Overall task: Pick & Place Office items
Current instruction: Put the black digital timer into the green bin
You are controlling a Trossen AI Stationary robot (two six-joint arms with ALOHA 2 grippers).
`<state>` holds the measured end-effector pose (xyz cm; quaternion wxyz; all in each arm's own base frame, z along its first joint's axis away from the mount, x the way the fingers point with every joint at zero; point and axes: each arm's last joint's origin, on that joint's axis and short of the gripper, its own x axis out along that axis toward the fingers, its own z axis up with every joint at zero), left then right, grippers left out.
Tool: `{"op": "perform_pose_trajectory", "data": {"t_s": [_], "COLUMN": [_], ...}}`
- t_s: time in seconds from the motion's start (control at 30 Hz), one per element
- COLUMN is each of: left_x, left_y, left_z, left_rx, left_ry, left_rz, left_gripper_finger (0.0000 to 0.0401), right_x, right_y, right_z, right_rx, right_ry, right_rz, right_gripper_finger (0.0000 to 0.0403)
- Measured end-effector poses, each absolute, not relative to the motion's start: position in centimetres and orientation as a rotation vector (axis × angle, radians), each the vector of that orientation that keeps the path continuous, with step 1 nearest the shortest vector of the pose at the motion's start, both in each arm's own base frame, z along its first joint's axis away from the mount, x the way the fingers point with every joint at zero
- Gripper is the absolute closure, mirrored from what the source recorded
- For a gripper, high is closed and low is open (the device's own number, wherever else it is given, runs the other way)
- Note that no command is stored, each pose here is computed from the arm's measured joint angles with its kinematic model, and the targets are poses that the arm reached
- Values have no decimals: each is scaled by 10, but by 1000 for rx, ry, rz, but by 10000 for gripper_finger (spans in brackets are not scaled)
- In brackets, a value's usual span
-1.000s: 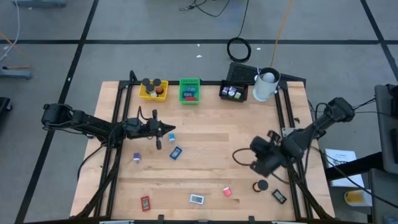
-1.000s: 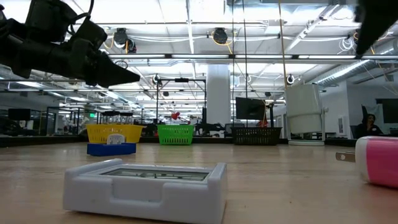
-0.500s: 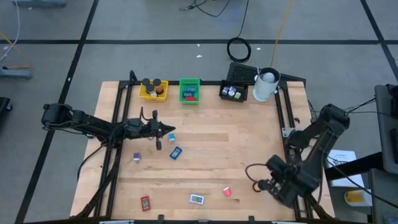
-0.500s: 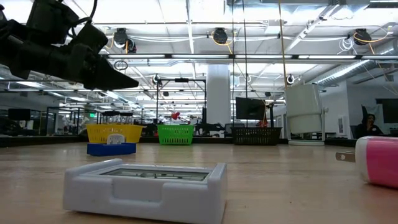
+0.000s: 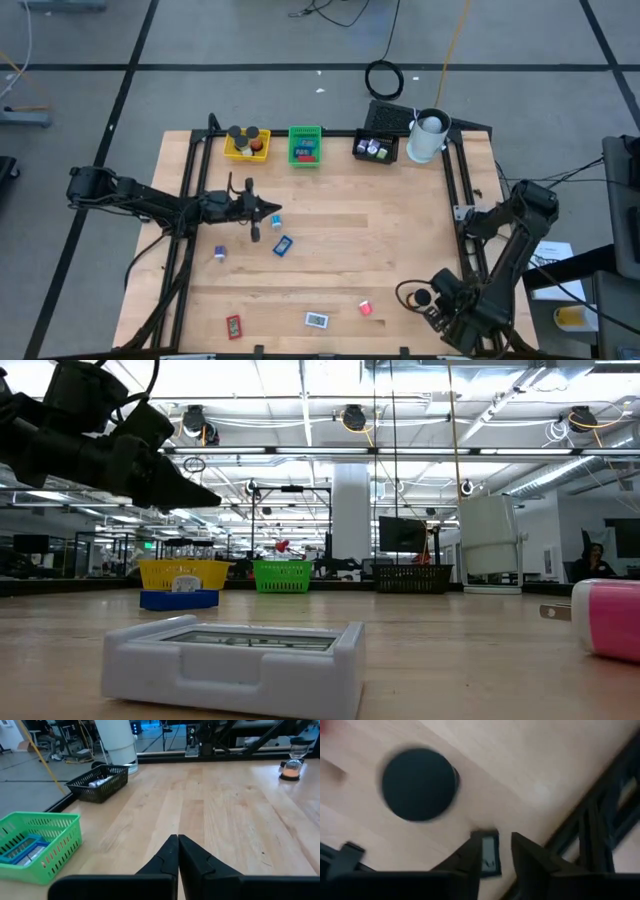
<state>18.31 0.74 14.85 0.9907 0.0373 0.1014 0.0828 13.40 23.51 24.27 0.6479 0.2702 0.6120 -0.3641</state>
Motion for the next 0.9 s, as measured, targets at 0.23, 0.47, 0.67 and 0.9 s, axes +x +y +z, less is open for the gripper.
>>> {"op": "perform_pose_trajectory", "data": {"t_s": [0.23, 0.47, 0.67, 0.9], "left_x": [182, 182, 182, 182], "left_y": [7, 7, 7, 7], "left_z": [146, 146, 146, 146], "left_rx": [70, 70, 71, 72], "left_ry": [228, 228, 229, 233], "left_rz": [167, 167, 167, 168], "left_gripper_finger": [385, 391, 377, 376], "right_x": [118, 106, 115, 119], "right_y": [255, 262, 251, 245], "right_z": [228, 220, 194, 169], "right_rx": [622, 638, 593, 629], "right_ry": [1405, 1359, 1390, 1463], "right_rz": [-865, -862, -827, -767], "right_gripper_finger": [225, 181, 178, 175]}}
